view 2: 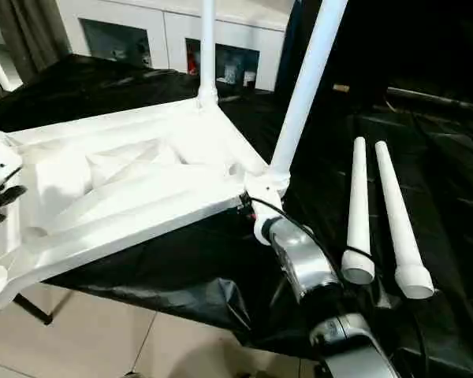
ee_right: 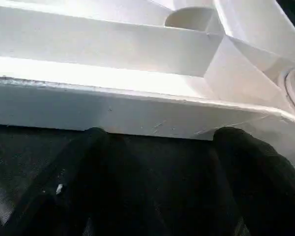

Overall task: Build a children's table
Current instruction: Rotate leg to tighten, then rotate table base

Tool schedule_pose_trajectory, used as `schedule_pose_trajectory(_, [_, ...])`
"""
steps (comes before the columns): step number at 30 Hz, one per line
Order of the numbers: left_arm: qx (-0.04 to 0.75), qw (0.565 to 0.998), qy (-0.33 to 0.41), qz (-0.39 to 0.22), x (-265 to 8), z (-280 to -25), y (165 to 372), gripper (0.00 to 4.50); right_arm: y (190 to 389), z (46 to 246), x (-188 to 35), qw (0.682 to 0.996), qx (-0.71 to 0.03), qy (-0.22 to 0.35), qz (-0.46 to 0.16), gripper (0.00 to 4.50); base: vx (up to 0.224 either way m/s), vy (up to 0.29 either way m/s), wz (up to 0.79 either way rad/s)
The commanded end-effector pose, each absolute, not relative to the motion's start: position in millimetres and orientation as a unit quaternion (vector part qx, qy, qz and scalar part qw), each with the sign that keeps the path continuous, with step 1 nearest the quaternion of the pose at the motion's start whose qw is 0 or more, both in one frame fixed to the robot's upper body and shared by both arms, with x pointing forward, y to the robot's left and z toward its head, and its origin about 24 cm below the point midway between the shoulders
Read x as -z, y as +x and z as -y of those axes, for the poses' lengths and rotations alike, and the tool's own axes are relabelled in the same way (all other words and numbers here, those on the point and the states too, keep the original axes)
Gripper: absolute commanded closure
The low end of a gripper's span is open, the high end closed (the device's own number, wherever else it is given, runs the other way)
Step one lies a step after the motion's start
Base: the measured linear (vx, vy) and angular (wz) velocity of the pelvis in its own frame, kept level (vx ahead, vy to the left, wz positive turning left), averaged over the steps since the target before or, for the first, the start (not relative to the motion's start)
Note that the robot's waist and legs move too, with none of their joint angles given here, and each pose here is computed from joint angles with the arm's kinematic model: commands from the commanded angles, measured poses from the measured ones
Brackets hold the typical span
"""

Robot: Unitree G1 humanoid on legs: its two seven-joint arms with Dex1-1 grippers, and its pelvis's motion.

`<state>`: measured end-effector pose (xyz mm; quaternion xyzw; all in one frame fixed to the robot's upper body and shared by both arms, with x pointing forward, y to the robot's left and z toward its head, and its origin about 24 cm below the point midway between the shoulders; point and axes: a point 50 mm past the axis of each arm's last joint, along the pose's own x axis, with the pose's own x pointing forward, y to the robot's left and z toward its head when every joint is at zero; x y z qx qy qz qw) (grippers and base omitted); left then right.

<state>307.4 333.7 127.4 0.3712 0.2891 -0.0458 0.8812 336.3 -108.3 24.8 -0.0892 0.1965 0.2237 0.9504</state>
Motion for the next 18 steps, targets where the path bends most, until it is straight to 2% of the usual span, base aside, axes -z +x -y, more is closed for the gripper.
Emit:
schedule_pose_trajectory(1, [0.029,0.876,0.388,-0.286,-134,-338,307,2.74,340.3,110.2,-28,0.954,-0.215,-0.089,-0.189,0.67,0.0,0.0,0.0])
schedule_pose_trajectory(3, [-0.016,0.871,0.407,-0.274,-141,-346,307,2.74,342.6,109.1,-27,0.955,-0.212,-0.09,-0.189,0.67,0.0,0.0,0.0])
schedule_pose_trajectory(7, [-0.025,0.865,0.417,-0.278,-143,-348,307,2.74,343.9,108.4,-25,0.955,-0.211,-0.091,-0.189,0.67,0.0,0.0,0.0])
schedule_pose_trajectory(13, [0.028,0.852,0.407,-0.327,-121,-343,302,2.74,344.7,108.3,-22,0.953,-0.213,-0.099,-0.189,0.67,0.0,0.0,0.0])
schedule_pose_trajectory(18, [0.07,0.849,0.396,-0.341,-107,-333,299,2.74,345.9,105.3,-21,0.953,-0.216,-0.097,-0.187,0.67,0.0,0.0,0.0])
